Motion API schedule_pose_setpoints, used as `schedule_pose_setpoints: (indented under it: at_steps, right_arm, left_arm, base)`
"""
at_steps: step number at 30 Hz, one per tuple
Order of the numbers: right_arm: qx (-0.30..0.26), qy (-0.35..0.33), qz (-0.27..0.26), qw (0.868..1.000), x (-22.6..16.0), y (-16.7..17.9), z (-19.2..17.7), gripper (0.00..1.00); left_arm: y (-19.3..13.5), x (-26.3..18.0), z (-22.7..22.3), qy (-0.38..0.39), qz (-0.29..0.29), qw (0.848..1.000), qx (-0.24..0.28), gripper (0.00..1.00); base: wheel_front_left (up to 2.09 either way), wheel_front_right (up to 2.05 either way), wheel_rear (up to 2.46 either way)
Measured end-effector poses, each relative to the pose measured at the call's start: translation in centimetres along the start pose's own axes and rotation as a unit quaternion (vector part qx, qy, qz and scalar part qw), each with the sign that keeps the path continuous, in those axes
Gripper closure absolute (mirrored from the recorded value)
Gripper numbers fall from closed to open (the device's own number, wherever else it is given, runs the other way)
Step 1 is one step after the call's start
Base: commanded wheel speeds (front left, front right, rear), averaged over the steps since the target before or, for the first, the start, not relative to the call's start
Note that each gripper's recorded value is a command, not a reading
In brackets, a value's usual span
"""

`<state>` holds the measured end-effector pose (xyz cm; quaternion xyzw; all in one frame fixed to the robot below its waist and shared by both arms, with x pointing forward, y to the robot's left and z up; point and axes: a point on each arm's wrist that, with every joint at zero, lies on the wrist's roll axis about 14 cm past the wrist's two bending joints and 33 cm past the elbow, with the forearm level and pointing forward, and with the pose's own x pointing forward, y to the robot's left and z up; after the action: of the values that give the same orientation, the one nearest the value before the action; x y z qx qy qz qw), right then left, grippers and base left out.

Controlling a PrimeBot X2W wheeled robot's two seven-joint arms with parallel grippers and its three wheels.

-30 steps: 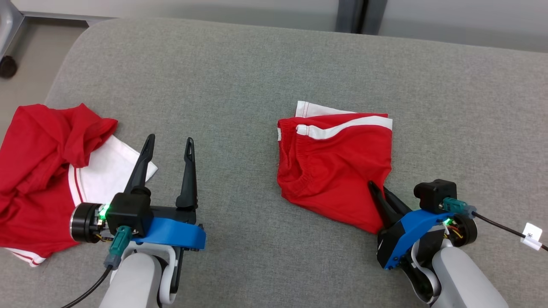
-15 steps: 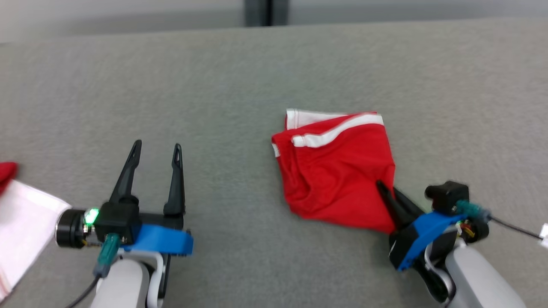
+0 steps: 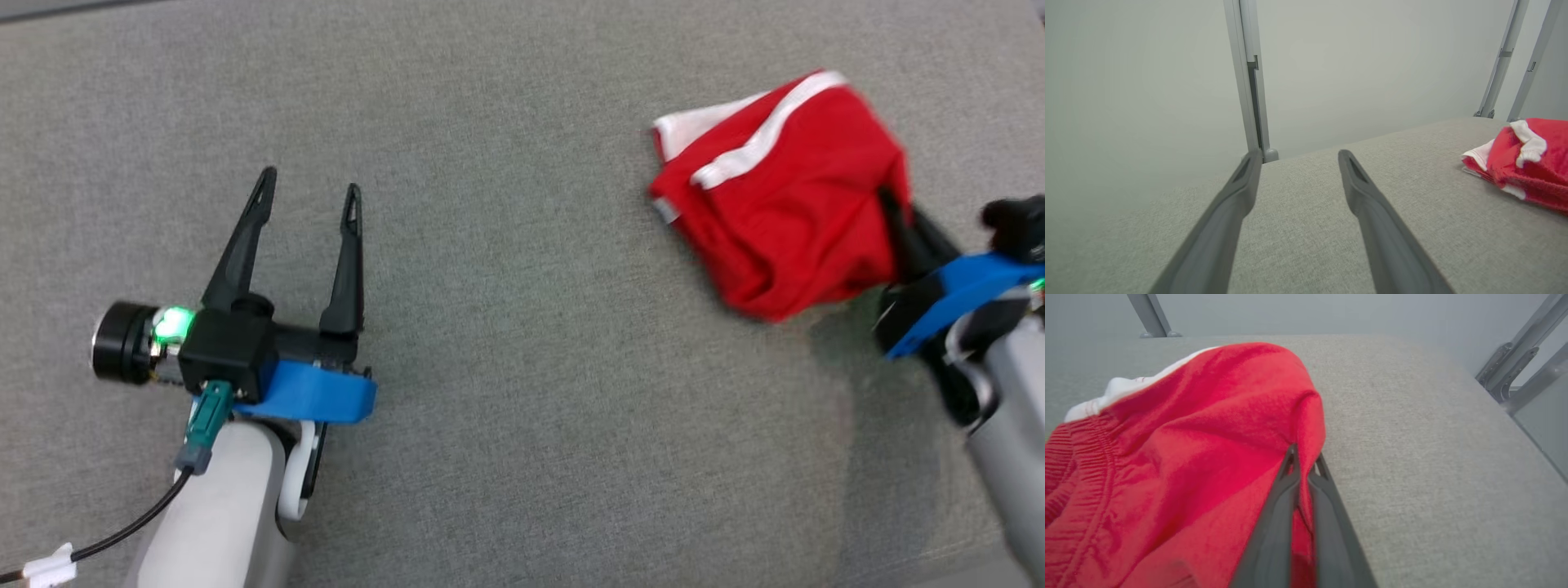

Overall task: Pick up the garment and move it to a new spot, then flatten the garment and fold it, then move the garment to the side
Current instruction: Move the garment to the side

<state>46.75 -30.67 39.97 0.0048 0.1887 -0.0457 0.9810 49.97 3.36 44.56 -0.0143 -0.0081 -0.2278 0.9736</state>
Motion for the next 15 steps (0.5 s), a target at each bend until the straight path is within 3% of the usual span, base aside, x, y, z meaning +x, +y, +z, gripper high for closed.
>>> schedule_pose_setpoints:
  at_steps: [8,15]
  right_arm:
    - [-0.060,0.002,-0.095,0.994,3.4,-8.3,1.9,1.00]
    - [-0.092,0.010,-0.122,0.988,5.7,-10.0,2.0,1.00]
  left_arm:
    - [-0.1,2.1,-0.9,-0.010,-0.019,1.000,0.001,0.00]
    - [0.7,2.2,-2.5,0.001,-0.014,1.000,0.000,0.00]
  base:
    - [0.00,0.00,0.00]
    - [0.00,0.00,0.00]
